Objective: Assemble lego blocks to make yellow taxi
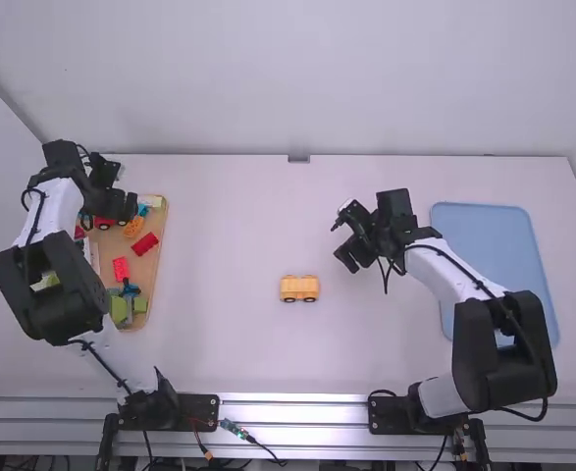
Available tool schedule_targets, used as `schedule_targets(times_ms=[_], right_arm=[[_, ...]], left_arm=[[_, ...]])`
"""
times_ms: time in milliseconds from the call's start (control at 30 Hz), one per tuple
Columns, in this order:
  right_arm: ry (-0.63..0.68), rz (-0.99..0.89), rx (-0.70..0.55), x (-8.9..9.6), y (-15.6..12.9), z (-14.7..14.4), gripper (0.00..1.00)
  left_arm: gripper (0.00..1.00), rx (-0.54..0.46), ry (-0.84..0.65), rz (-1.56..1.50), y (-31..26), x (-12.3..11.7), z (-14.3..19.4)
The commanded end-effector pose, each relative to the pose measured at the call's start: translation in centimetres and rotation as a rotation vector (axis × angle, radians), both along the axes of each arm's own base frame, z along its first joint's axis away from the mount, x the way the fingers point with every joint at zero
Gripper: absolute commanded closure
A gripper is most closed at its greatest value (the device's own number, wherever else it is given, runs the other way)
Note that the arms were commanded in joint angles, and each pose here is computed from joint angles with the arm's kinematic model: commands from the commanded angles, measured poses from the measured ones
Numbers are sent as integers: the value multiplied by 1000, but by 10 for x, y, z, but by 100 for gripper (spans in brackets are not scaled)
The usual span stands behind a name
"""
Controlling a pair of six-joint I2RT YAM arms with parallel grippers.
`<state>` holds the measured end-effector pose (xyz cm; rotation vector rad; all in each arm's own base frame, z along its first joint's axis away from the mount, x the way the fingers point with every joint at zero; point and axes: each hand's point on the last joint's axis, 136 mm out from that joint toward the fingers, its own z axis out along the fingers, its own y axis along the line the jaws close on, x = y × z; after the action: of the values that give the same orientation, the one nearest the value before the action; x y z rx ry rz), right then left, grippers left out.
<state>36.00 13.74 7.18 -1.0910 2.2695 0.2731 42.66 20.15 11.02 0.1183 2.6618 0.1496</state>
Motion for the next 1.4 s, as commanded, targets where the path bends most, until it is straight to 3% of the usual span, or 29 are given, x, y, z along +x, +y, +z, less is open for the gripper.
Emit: schedule_targets(times_ms=[0,667,900,1033,1233,1367], right_arm=[[-24,-2,6,5,1,9,1],[-32,-5,10,7,2,10,1],[-33,-1,16,7,3,11,0],[-33,-1,15,7,3,11,1],[-33,-1,16,7,3,11,1],[-30,0,15,6,3,10,1]], left_arm=[[3,-70,-72,-34,-1,1,11],[3,-175,21,-77,-6,-2,-50],[14,-226,72,-56,-8,-3,-84],[16,-211,76,-48,-4,-4,-86],[28,-199,92,-39,-3,-8,-92],[27,-193,75,-41,-3,-6,-98]])
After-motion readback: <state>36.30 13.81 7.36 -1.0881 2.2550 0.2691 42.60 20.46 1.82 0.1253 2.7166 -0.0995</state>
